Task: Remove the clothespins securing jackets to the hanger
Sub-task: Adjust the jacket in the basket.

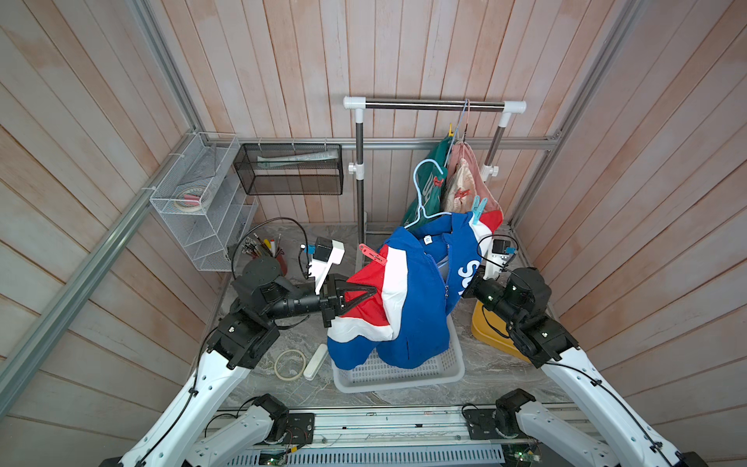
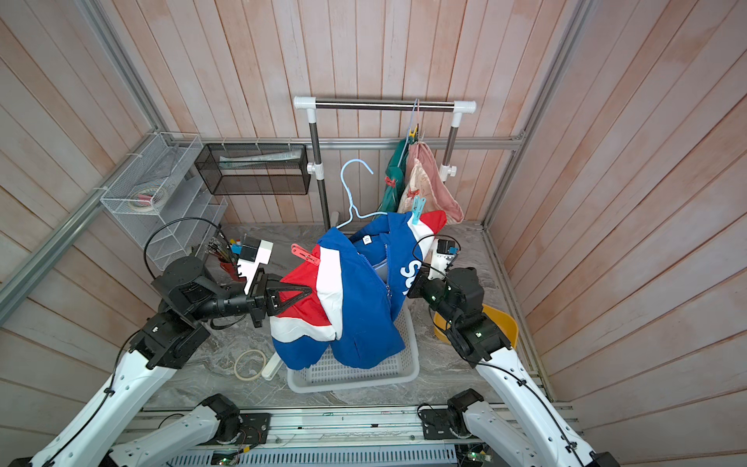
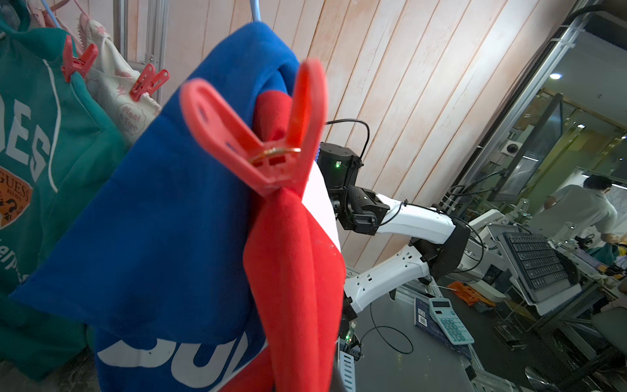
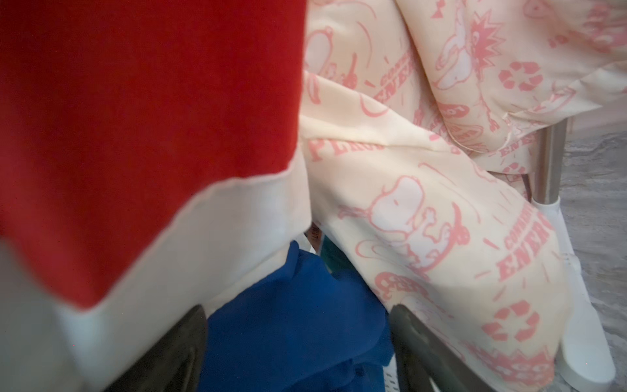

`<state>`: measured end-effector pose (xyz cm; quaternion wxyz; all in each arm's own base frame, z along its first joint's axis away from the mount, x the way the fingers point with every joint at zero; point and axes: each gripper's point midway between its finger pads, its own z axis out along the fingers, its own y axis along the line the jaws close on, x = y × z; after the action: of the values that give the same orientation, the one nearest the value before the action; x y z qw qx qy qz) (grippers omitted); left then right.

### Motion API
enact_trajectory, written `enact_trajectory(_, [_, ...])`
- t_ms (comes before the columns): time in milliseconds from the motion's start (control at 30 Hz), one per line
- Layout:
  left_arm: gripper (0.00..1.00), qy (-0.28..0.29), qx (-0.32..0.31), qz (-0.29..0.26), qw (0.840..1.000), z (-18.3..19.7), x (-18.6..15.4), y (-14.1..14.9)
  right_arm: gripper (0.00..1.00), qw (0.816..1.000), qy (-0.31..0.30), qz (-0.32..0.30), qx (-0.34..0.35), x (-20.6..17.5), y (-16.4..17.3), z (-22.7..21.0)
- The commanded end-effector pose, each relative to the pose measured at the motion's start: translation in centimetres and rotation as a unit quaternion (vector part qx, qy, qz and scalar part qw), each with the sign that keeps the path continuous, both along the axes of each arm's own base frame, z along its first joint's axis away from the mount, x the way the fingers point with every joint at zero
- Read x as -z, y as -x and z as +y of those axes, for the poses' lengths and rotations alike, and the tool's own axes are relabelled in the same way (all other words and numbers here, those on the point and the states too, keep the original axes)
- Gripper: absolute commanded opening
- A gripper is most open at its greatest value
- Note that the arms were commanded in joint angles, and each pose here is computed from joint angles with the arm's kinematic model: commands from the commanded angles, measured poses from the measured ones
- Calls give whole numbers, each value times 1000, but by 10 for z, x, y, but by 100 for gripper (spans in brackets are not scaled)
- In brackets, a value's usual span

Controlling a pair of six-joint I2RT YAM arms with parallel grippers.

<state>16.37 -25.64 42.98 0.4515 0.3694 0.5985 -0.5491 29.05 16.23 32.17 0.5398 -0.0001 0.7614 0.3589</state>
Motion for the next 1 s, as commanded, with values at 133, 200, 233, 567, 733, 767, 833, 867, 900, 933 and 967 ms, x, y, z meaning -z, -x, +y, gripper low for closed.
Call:
enact_trajectory(133, [0,55,16,-72,996,-4,7,0,86,1000,7,16,0,19,-1,-2])
enact_trajectory(200, [0,46,4,-61,997,-3,30,-4,86,1000,10,20,0,25,-2,-2])
enact_trajectory(233, [0,37,-6,-55,998,-2,44,-6,86,1000,9,23,-1,29,-3,-1])
enact_trajectory(567, [0,-42,-106,-61,992,36,100,6,83,997,5,50,-52,59,10,42])
enact_trajectory(733, [0,-82,-131,-63,986,51,109,16,83,996,-15,61,-70,68,25,74])
enact_trajectory(767, [0,-87,-131,-65,985,53,110,18,83,996,-17,60,-71,68,29,80])
enact_trajectory(833, [0,-88,-127,-75,985,56,110,25,82,995,-24,55,-78,65,37,93])
enact_trajectory(867, [0,-86,-130,-77,985,58,109,27,81,995,-31,53,-81,63,41,98])
enact_trajectory(900, [0,-85,-133,-79,984,59,109,28,80,995,-33,52,-82,61,44,102])
enact_trajectory(933, [0,-83,-140,-83,983,62,107,29,79,995,-34,51,-79,59,47,104])
enact_trajectory(967, [0,-82,-147,-88,982,65,105,30,78,996,-34,49,-70,56,50,105])
